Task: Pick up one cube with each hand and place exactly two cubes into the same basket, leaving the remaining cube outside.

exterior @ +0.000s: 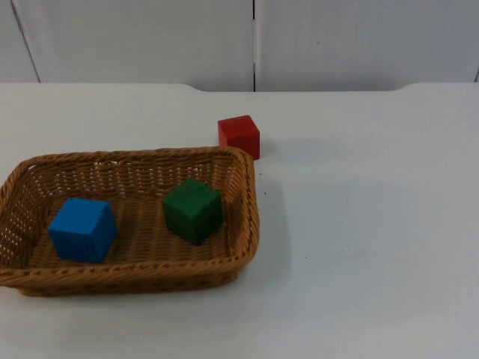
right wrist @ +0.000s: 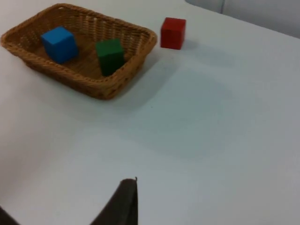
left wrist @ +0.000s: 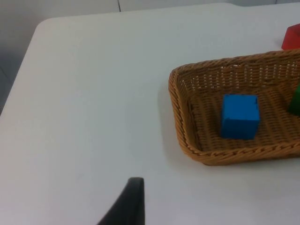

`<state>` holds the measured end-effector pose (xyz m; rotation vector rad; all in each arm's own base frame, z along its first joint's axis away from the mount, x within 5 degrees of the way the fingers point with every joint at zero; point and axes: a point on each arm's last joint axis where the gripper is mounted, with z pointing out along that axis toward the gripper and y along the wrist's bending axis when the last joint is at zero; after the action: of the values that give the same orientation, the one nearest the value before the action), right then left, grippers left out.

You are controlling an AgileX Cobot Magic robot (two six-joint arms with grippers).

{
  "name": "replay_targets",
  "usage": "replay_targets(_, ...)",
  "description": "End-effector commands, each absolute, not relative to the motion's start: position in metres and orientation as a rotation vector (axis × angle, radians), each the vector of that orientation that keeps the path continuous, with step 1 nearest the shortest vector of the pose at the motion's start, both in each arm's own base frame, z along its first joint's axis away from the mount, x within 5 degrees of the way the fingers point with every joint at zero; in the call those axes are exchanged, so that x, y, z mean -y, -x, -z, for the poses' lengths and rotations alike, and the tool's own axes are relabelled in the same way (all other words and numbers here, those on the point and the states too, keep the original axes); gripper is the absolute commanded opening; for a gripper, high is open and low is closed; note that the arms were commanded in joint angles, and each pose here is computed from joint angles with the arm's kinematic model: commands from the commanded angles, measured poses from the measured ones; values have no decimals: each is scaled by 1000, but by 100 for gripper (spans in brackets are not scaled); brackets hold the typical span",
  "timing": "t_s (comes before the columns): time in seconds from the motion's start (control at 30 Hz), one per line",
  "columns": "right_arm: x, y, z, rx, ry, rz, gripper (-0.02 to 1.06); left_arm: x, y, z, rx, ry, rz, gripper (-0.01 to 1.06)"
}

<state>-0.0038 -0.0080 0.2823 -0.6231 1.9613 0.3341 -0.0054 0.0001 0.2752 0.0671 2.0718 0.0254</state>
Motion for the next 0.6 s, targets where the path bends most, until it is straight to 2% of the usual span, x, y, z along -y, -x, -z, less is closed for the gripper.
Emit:
replay_targets(0.0, 7, 4, -280, -1973, 589, -323, 105, 0, 5, -275, -2063, -58, -24, 105)
replay_targets(0.57, 5, 6, -280, -2030, 246, -112, 105, 0, 5, -275, -2063, -58, -24, 105)
